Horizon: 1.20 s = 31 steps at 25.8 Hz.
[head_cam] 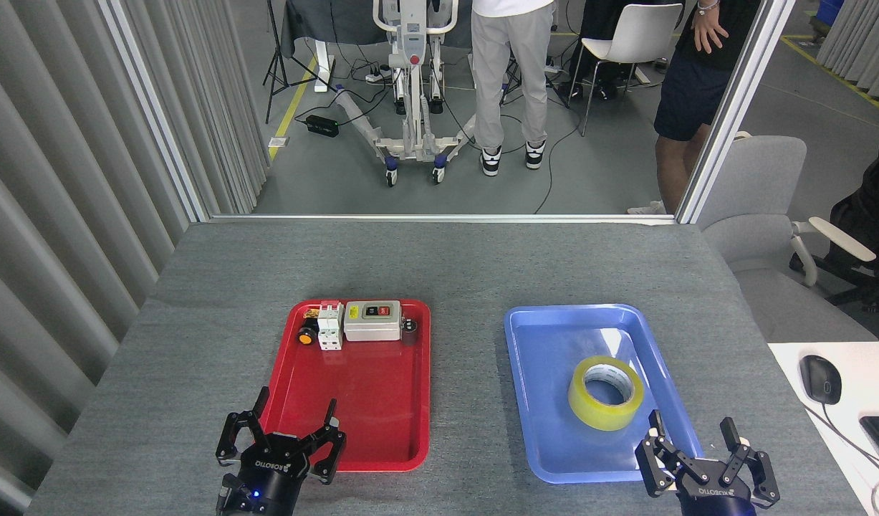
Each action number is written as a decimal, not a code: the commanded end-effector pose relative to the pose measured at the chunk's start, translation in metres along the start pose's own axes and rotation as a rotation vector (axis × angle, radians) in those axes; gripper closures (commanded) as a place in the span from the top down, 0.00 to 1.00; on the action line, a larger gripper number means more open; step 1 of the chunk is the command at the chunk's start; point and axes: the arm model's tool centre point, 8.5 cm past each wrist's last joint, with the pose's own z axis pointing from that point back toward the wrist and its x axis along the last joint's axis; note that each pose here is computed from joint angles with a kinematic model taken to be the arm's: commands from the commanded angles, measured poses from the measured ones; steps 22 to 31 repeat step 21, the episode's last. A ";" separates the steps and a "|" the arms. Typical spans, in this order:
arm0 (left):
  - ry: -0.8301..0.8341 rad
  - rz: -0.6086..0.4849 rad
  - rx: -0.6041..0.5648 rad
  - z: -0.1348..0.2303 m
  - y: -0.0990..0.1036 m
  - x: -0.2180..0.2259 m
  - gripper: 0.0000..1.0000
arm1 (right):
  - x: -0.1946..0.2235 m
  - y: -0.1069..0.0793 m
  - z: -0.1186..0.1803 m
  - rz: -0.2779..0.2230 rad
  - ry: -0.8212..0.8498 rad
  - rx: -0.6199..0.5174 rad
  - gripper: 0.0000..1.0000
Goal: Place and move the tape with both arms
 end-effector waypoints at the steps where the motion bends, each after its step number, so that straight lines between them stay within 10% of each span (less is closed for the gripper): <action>1: 0.000 0.001 -0.002 0.000 -0.001 0.000 1.00 | -0.002 -0.002 -0.001 0.006 0.008 -0.008 1.00; 31: 0.002 0.003 -0.016 0.001 -0.005 -0.001 1.00 | 0.000 -0.003 -0.002 0.009 0.000 -0.014 1.00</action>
